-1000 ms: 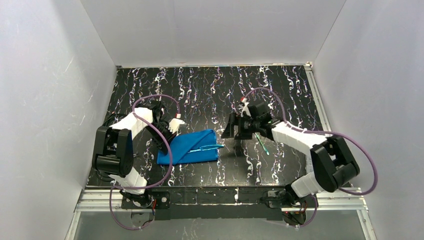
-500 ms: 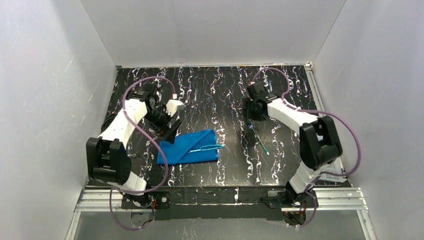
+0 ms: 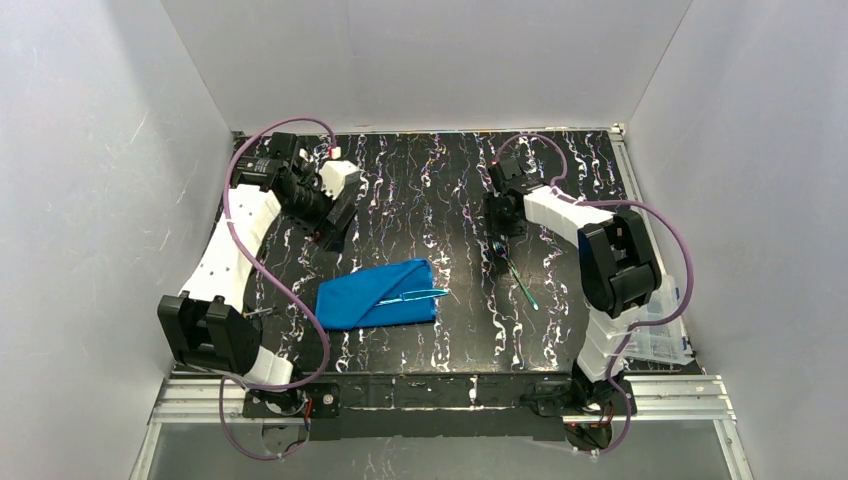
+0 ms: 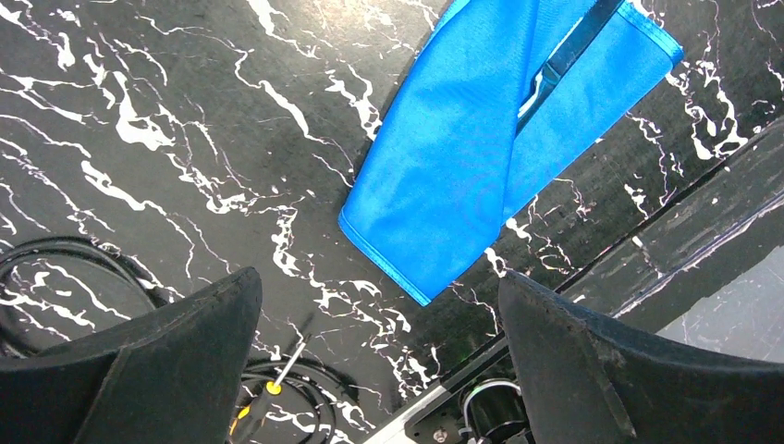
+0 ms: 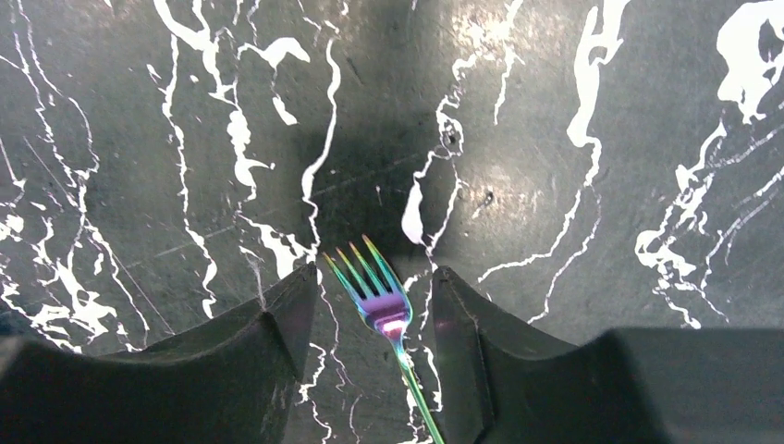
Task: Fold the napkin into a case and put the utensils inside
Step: Pick up the fork from the center of the board.
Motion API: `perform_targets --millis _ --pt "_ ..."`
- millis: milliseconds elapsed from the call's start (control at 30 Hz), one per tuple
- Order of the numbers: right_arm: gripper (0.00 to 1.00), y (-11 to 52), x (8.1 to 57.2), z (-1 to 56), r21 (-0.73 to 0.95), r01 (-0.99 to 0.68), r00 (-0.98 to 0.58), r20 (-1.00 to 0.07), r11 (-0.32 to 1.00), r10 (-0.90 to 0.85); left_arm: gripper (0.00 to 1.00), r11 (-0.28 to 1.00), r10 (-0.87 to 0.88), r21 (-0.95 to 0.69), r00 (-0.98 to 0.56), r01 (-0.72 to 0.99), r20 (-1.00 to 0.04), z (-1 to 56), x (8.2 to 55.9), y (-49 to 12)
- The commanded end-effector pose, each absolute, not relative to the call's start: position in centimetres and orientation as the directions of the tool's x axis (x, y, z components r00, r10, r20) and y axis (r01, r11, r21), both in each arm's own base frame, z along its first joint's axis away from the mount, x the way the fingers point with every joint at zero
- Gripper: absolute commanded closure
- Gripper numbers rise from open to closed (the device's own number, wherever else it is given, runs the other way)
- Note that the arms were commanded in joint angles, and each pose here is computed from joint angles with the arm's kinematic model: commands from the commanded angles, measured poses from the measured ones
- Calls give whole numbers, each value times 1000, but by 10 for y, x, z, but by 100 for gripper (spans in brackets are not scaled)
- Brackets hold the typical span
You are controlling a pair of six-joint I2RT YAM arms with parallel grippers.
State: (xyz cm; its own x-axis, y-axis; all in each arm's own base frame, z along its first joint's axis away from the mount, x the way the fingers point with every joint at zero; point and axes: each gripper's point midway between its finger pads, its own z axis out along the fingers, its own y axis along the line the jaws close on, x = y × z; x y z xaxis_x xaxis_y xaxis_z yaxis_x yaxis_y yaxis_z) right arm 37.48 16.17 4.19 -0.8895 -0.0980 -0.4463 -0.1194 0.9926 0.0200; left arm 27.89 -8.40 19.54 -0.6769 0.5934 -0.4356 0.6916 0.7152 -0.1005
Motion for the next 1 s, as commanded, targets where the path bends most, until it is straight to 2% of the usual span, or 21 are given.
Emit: perform_targets --millis 0,167,233,300,433,500,667,967 --pt "44 177 392 42 82 -148 -879 -467 986 -93 1 745 568 -83 -695 662 -440 211 279 -79" --pt "48 183 390 28 108 -159 -893 -439 981 -97 2 768 541 -77 -709 635 -453 217 285 -79" --pt "53 183 390 26 111 -162 -895 -435 981 -98 2 782 531 -61 -715 620 -456 219 288 -77" --pt "63 180 391 25 107 -157 -896 -435 982 -96 2 794 523 -44 -717 607 -462 220 292 -74" --pt "94 174 395 28 111 -129 -897 -437 985 -68 1 793 520 -44 -712 608 -471 222 292 -74" --pt "99 170 397 31 104 -109 -897 -439 989 -53 2 788 520 -55 -712 613 -472 222 290 -76" --pt "99 150 404 44 93 -17 -889 -458 995 28 2 784 500 -105 -723 612 -476 220 287 -84" --pt "99 157 412 105 281 97 -806 -541 955 241 2 701 429 -336 -748 629 -506 228 280 -143"
